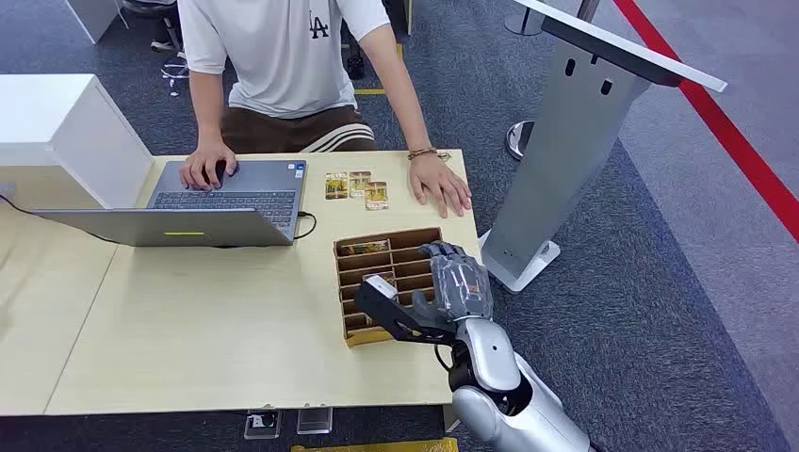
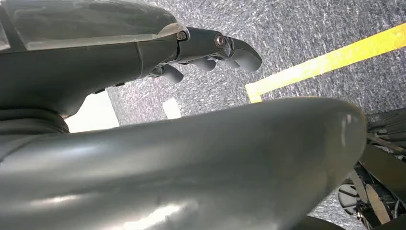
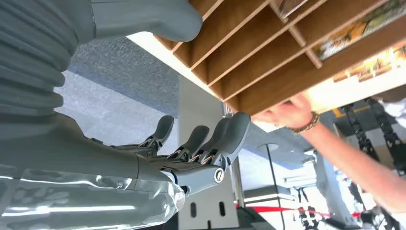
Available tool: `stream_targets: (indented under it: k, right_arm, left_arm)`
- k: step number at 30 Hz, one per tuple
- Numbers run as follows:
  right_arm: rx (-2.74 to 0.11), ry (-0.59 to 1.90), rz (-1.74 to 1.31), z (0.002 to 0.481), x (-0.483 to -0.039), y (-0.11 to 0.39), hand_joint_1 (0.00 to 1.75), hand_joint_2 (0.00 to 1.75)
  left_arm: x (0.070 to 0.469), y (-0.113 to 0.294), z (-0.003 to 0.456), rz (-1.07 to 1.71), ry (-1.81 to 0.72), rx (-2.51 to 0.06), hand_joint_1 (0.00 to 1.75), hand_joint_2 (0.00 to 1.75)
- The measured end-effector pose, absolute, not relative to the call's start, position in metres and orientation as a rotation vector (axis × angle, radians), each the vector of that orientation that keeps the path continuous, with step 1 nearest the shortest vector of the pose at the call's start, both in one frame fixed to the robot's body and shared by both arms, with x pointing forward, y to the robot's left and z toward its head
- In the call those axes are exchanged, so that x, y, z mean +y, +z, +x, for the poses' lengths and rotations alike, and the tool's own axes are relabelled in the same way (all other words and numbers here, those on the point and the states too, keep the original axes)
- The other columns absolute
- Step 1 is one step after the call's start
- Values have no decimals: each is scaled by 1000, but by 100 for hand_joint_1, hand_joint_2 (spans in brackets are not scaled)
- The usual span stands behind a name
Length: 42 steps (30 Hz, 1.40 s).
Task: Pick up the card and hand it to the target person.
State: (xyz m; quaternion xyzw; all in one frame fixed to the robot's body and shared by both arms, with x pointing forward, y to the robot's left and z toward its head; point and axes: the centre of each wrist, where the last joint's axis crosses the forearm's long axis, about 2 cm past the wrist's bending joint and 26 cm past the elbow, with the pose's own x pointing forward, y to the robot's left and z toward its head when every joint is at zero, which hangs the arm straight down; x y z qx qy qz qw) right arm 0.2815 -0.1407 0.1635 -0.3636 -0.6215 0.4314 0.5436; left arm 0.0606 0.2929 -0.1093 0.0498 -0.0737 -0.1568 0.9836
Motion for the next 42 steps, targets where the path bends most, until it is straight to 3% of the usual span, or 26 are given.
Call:
stream_targets:
  k: [9,17,19,32,42]
  right_arm:
    - [-1487,1036,-859,272,-145,173,52,175]
    - [-1452,1080,-828,266,-146,171,126,175]
    - [-1434,1096,-819,266,-146,169,137,175]
    - [-1333,1181,-805,266,-145,152,99,175]
    - [-1309,1229,-756,273,-139,140,99,175]
  left_arm:
    - [293,-109,61,100,-315,-148,0,0]
    - [293,-109,61,100,-315,-149,0,0]
    - [293,-109,61,100,-316,-149,0,0]
    - [293,-109,62,101,-329,-152,0,0]
    - [291,-109,63,99,-335,-156,0,0]
